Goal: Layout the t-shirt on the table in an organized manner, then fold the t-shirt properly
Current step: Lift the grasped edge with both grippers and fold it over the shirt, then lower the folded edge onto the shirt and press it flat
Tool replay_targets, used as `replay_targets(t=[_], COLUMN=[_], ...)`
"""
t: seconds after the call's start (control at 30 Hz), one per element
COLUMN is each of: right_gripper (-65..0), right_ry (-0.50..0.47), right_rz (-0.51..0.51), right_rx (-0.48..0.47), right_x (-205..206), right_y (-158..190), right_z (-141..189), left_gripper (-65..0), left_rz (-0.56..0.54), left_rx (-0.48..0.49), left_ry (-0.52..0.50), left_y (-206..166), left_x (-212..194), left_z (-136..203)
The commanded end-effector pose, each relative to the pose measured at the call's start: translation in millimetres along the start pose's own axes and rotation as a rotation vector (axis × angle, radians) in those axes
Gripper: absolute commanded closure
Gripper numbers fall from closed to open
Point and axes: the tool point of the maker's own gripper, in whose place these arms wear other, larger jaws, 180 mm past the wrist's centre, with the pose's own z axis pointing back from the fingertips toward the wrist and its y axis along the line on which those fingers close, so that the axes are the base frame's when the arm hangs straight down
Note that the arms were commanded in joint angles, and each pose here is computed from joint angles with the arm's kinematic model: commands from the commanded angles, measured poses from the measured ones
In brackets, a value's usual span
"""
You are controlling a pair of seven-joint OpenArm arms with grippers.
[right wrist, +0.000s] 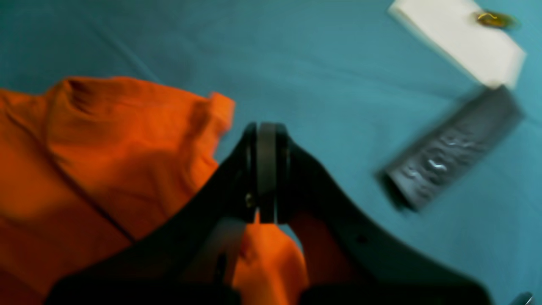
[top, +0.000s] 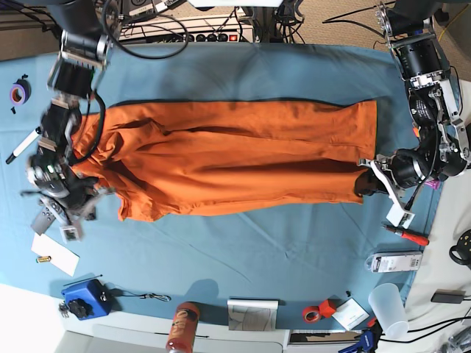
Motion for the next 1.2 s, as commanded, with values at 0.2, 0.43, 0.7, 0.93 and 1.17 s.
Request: replay_targets(t=[0.2,0.43,0.7,0.93,1.17], right_gripper=[-11.5,-20.1,-20.1,-20.1,-20.1], right_ry=[0.002,-0.019,0.003,0.123,0.130], right_rz=[0.005,-0.100,-0.192,-0.271,-0.273], right_rx=[0.035,-0.033,0.005,0.071,0.149], right_x=[40,44,28,-23,-23], right_y=[-5,-16,-9,10,54], right_z=[-2,-3,-16,-45,-57], left_gripper=[0.0,0.0,0.0,0.0,0.0], left_rz=[-0.041,-0.041,-0.041,-0.041,-0.038], left_rx=[0.048,0.047,0.048,0.047,0.038], left_ry=[-0.026,-0.026,-0.025,-0.026,-0.032], left_y=[9,9,9,9,7], left_x=[14,14,14,14,15], left_z=[7,7,7,7,7])
